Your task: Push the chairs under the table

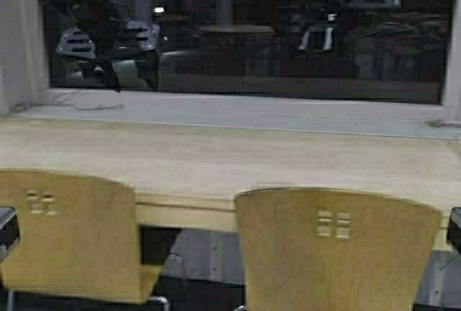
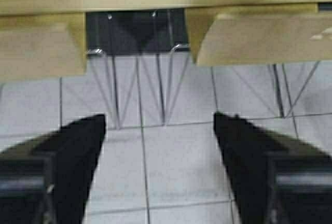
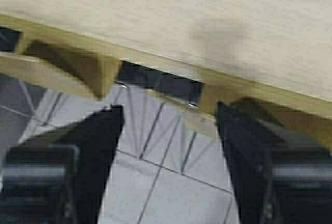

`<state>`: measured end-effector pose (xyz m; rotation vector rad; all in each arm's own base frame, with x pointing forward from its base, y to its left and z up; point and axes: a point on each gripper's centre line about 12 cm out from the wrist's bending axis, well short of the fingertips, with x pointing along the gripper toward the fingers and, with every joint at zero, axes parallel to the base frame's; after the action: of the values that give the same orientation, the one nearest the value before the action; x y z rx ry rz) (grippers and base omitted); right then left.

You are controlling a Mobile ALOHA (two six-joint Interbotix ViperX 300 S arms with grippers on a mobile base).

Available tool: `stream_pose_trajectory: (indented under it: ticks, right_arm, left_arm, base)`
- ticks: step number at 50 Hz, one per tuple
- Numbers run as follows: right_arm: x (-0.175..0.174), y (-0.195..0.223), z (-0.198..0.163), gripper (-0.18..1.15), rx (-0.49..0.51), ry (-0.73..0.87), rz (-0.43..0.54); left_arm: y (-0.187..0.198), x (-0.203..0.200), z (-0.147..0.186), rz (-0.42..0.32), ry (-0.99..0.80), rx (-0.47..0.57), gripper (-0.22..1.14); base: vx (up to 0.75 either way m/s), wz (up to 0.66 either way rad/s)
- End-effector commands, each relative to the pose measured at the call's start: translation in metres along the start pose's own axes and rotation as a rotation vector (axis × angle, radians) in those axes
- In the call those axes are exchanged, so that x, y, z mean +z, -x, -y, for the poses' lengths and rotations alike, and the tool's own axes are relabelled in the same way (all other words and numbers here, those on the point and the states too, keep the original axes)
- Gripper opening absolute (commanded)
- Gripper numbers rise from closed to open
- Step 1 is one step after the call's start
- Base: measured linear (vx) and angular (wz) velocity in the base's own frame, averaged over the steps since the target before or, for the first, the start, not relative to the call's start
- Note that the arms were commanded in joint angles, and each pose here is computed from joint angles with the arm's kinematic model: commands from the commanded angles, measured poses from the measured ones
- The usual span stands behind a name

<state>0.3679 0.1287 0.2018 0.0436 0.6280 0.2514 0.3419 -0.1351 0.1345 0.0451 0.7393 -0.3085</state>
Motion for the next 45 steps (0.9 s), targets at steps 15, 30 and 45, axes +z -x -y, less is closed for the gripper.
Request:
stream_pose_trajectory:
  ticks: [15,30,45]
  right_arm:
    - [0.018,0.011,0.0,0.9,-0.003,0.011,0.051]
    - [0.019,0.011,0.0,0.9,-0.008,0.012,0.049]
    - [0.017,0.009,0.002,0.9,-0.02,0.013,0.033]
  left_arm:
    - [0.016,0.013,-0.003,0.015,-0.005,-0.008,0.95]
    - [0.013,0.018,-0.005,0.02,0.001,-0.003,0.95]
    - [0.008,0.028,-0.003,0.019,0.011,-0.01,0.95]
  base:
    - [-0.22,0.14]
    - [-0.32,0.17]
    - [-0.32,0.34]
